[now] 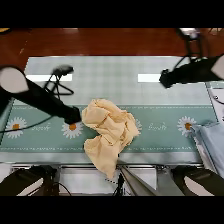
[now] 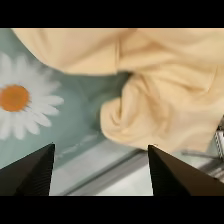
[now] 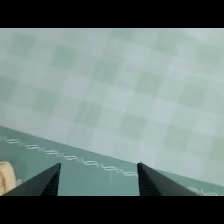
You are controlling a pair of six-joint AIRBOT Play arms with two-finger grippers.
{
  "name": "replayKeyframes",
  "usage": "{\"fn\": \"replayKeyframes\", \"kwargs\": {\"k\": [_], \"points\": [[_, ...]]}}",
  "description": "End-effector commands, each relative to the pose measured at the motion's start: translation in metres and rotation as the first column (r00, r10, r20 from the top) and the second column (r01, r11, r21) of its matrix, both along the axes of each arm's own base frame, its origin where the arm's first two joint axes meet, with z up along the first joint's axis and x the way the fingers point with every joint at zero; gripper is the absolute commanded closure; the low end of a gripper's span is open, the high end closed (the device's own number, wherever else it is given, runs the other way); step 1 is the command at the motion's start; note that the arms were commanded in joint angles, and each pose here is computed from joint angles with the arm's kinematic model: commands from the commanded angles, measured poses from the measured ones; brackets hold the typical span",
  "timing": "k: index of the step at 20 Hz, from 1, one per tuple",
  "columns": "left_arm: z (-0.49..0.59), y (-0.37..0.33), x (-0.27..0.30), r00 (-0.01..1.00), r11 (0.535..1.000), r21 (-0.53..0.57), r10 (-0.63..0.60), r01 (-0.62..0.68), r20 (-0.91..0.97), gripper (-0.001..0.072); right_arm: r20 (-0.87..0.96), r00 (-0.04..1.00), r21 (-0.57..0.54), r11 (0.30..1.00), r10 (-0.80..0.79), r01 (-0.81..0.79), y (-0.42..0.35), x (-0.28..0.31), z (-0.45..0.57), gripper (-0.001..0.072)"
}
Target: Fold the shirts.
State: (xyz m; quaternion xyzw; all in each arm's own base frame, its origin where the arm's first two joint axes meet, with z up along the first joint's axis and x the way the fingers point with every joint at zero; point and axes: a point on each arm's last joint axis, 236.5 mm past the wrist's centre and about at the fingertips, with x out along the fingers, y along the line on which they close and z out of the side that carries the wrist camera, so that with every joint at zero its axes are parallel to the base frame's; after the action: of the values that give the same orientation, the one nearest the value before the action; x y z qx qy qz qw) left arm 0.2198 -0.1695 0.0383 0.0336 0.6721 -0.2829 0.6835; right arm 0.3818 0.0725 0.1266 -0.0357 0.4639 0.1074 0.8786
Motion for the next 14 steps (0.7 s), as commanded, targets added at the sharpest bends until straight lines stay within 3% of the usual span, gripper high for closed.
{"fn": "replayKeyframes", "kwargs": {"k": [1,3,5,8,14], "points": [[-0.066,-0.006,-0.059,0.977,0.999,-0.050,-0.007,-0.004,-0.215,-0.0003,-0.014,0.987,0.185,0.969,-0.163,0.163,-0.059,0.000,0.005,0.0175],[-0.081,-0.012,-0.071,0.968,0.995,-0.098,0.004,-0.030,-0.252,-0.0003,-0.040,0.987,0.296,0.942,-0.155,0.160,-0.055,0.000,-0.005,0.0173],[-0.090,-0.022,-0.076,0.967,0.987,-0.155,-0.005,-0.036,-0.255,-0.0003,-0.112,0.987,0.328,0.933,-0.114,0.145,-0.046,-0.009,-0.031,0.0167],[-0.110,-0.020,-0.083,0.961,0.988,-0.147,0.013,-0.055,-0.277,-0.0003,-0.210,0.977,0.411,0.906,-0.019,0.106,-0.021,-0.021,-0.061,0.0167],[-0.127,-0.042,-0.072,0.951,0.969,-0.221,0.039,-0.111,-0.308,-0.0002,-0.280,0.959,0.536,0.836,0.043,0.119,0.005,-0.020,-0.073,0.0168]]}}
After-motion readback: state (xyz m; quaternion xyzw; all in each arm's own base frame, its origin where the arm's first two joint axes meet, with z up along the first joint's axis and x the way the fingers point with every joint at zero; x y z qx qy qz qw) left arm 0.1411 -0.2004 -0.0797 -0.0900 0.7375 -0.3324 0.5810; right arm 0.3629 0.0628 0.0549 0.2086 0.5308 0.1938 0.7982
